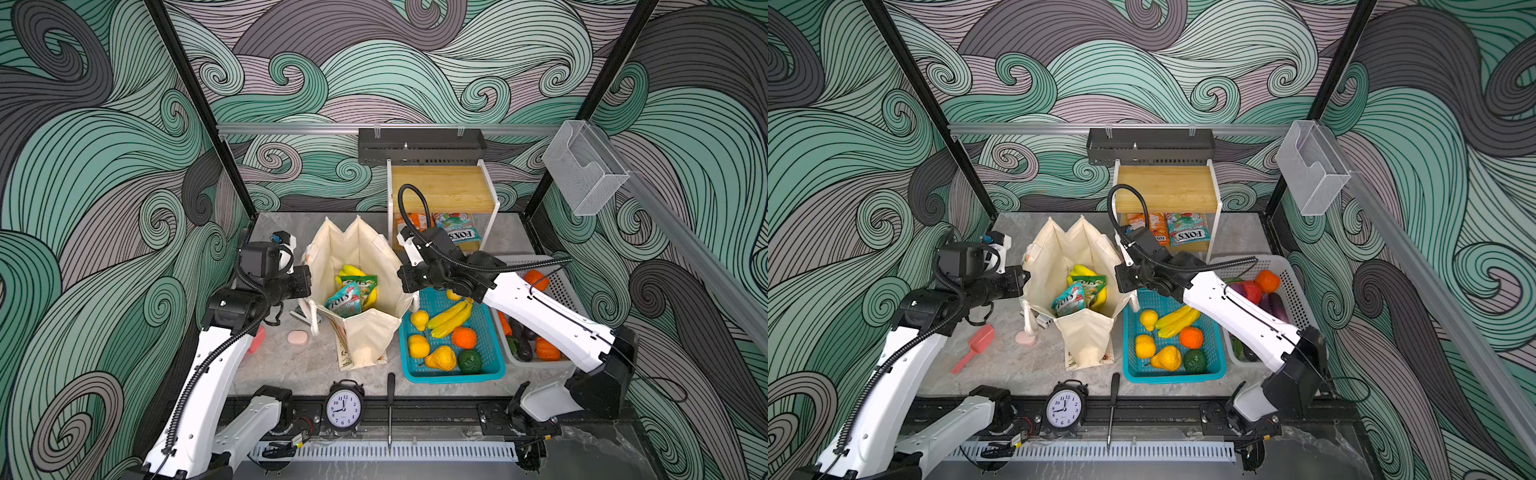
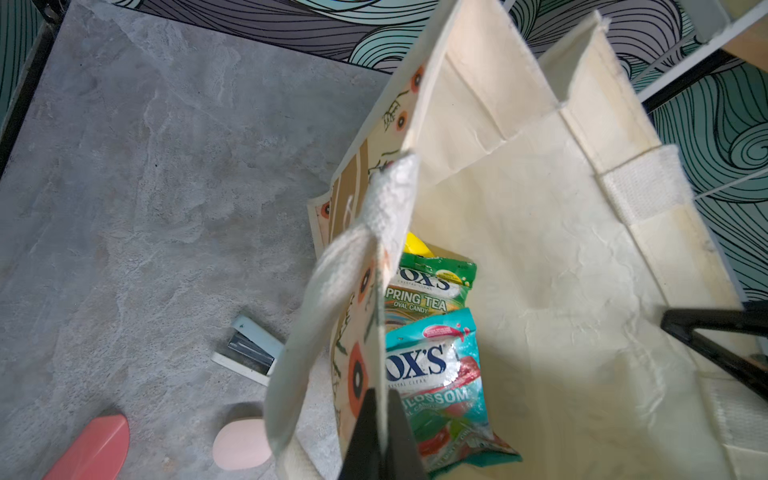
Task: Place the food into the grocery bag and tie it
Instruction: 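Raise the right gripper out of the tote while the left gripper holds the tote edge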
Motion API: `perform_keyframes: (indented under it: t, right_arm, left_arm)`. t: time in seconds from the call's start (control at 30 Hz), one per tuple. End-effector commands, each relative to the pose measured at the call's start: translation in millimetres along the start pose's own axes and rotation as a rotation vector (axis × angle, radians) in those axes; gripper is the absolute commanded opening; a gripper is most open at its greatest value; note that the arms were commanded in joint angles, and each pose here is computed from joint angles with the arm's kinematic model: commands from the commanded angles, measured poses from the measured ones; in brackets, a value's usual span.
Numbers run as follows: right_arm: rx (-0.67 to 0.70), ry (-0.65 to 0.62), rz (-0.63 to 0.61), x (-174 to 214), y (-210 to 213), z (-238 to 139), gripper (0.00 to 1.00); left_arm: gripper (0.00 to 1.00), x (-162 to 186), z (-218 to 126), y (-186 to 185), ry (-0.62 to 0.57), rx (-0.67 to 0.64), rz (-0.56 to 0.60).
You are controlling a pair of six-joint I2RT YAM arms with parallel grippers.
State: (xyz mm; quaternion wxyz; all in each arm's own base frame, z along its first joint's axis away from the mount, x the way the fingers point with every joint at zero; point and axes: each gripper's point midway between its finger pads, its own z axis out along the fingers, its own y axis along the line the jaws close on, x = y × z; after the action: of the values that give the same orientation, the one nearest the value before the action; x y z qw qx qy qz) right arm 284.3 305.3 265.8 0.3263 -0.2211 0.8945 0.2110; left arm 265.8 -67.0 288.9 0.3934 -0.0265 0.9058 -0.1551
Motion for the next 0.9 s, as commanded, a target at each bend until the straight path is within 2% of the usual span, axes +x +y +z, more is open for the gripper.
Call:
perform_keyframes:
  t: [0.0,0.1,0.4,0.67,0.87]
  right_arm:
    - [-0.019,-0.175,-0.030,-41.4,10.4,-48.1,0.00]
    - [0.001,-0.206,-0.060,-45.1,15.0,-49.3,0.00]
    - [0.011,-0.106,-0.068,-32.6,20.1,-10.7,0.00]
    - [0.003,-0.081,-0.052,-33.5,22.7,16.3,0.00]
    - [-0.025,-0.120,-0.020,-41.4,22.7,11.4,0.00]
  left_arm:
    - [0.00,-30.2,-24.1,-8.2,-0.105,0.010,-0.001]
    - [0.00,-33.6,-26.6,-9.1,-0.117,0.011,0.010]
    - [0.00,-18.0,11.5,4.7,-0.046,-0.031,0.017]
    - [0.00,-16.9,23.2,15.8,-0.042,-0.082,0.039]
    - [0.00,-25.5,19.9,10.6,-0.050,-0.066,0.026]
